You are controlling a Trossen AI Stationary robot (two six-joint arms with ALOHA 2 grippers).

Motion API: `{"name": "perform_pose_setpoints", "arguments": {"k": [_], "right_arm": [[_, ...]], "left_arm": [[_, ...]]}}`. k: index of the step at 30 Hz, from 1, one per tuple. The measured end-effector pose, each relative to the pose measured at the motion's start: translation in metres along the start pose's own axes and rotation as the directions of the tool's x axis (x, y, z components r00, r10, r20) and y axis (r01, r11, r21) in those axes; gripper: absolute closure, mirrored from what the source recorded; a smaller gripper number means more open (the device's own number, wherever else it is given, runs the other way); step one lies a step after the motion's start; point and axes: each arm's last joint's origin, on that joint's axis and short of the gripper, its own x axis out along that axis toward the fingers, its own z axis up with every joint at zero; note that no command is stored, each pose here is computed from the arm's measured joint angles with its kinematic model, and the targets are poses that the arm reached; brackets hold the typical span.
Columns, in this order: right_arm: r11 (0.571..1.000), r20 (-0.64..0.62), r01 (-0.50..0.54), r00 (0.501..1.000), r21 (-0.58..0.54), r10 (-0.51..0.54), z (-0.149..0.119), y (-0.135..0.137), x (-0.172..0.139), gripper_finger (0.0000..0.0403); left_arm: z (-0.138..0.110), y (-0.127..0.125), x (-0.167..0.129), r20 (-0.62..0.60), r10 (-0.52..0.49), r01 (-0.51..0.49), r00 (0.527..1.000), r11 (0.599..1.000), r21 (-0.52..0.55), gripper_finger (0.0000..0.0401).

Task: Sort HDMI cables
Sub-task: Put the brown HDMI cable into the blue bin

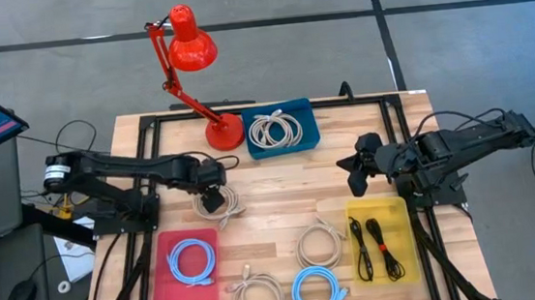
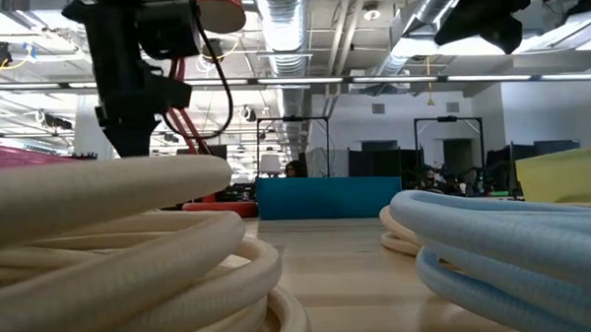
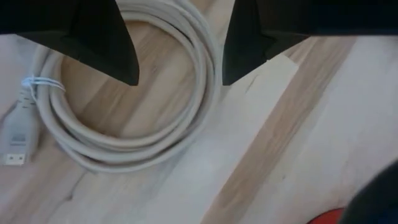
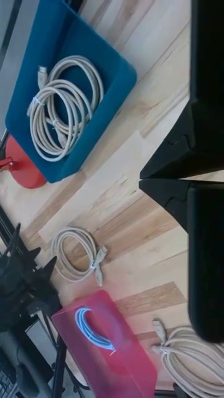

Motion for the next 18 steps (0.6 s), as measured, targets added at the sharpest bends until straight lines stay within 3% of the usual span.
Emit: {"name": "perform_pose_setpoints", "arguments": {"k": [8,14,18], "right_arm": [[1.0,-0.001,0.001,1.0,0.001,-0.001,0.0,0.0,0.0,0.0403],[1.0,-0.003,-0.002,1.0,0.002,0.002,0.0,0.0,0.0,0.0403],[1.0,-0.003,-0.003,1.0,0.002,0.003,0.0,0.0,0.0,0.0403]], "left_arm": [[0.013,-0.006,0.025,-0.026,-0.036,0.037,0.999,0.998,0.053,0.0191],[0.021,0.007,0.041,-0.061,-0.01,0.011,0.998,1.0,0.018,0.0199],[0.026,0.01,0.047,-0.076,-0.079,0.081,0.994,0.996,0.031,0.0198]]}}
